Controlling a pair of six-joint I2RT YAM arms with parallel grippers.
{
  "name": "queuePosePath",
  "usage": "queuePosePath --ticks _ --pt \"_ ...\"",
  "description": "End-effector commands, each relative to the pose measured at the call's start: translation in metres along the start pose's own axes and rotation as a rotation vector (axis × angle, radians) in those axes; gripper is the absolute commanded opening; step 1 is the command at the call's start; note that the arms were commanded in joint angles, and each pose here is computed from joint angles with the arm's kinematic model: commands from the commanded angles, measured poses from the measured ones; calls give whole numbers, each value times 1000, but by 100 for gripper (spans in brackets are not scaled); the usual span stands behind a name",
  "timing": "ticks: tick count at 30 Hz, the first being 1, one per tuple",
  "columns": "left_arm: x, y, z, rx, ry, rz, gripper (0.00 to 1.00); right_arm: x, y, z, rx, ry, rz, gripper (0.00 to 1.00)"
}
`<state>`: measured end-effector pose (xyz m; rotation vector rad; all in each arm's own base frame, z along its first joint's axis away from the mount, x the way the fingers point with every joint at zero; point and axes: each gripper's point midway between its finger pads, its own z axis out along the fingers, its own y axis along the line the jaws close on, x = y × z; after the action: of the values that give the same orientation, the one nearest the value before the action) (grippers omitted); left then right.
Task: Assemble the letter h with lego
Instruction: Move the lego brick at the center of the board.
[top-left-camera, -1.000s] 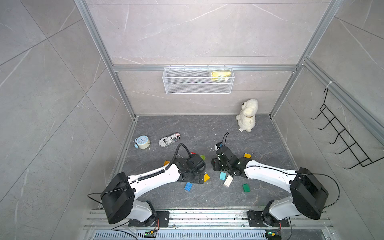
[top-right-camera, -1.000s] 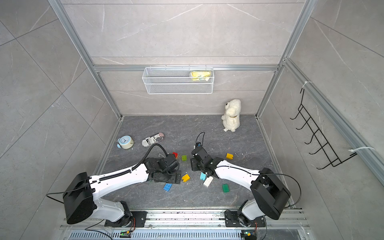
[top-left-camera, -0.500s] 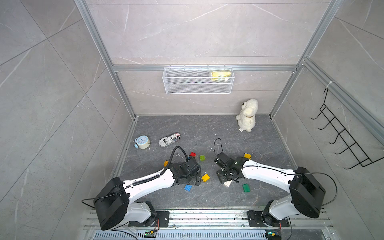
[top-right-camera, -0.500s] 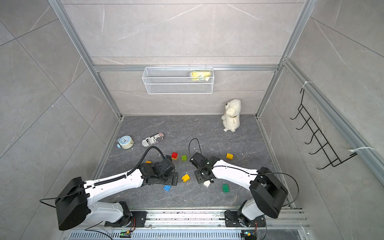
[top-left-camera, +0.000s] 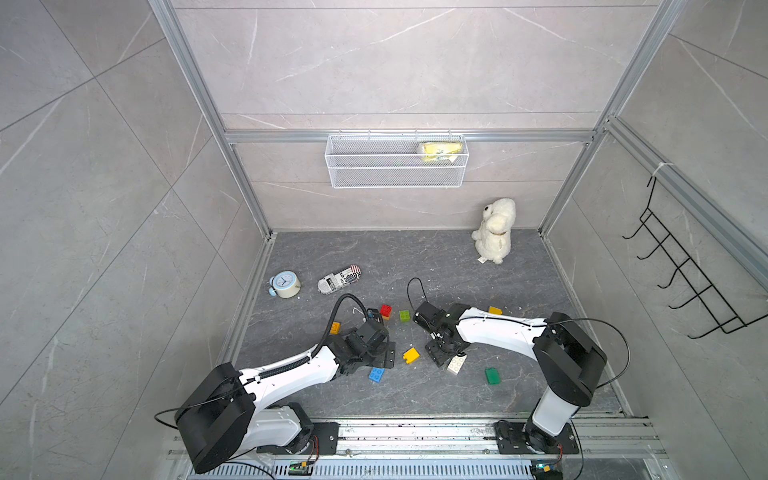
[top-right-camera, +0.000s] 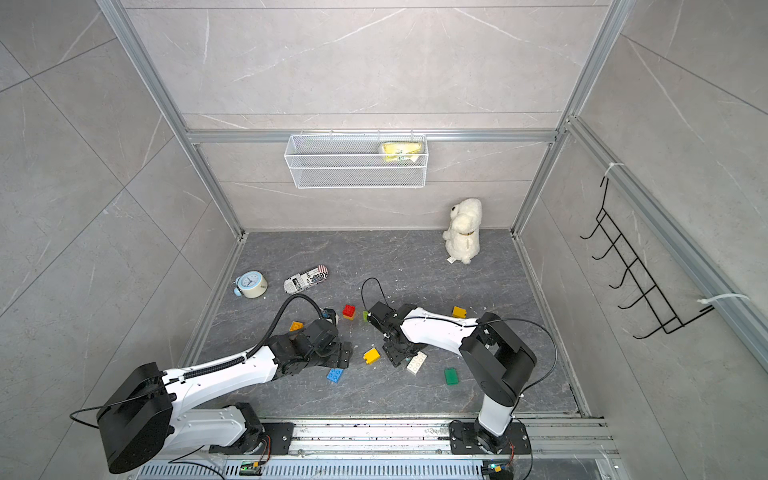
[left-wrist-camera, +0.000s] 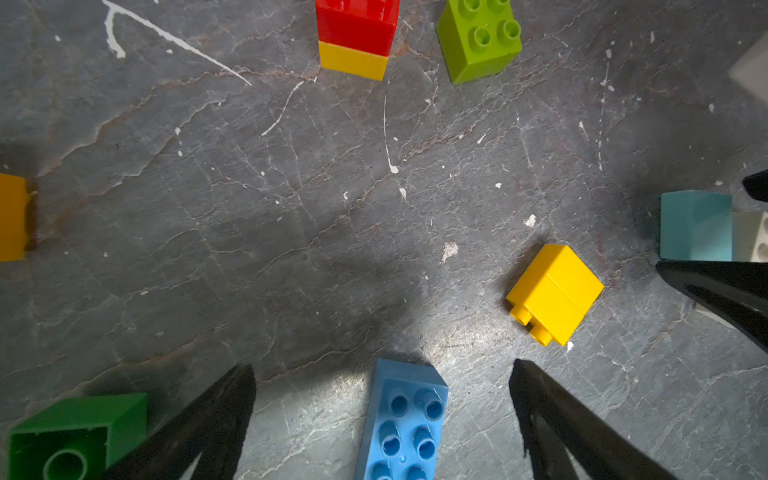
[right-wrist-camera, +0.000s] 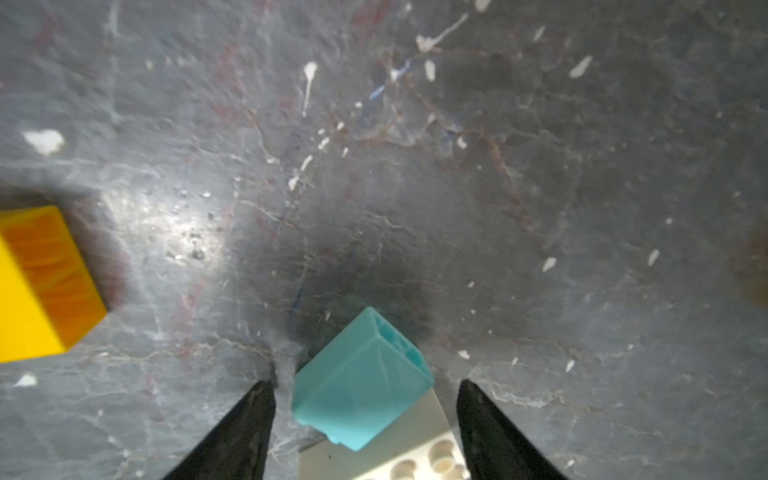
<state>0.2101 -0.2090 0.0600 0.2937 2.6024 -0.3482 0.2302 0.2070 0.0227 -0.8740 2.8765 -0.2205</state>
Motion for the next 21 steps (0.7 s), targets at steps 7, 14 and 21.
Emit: queuePosePath --ticks 7,14,21 --pt "-12 -10 -8 84 -64 2 99 1 9 11 -21 77 -122 71" --pt "-11 -12 -10 100 -61 2 99 7 11 9 -73 115 -113 65" --pt "-11 -12 -12 109 -68 -3 99 19 21 2 -145 145 -73 58"
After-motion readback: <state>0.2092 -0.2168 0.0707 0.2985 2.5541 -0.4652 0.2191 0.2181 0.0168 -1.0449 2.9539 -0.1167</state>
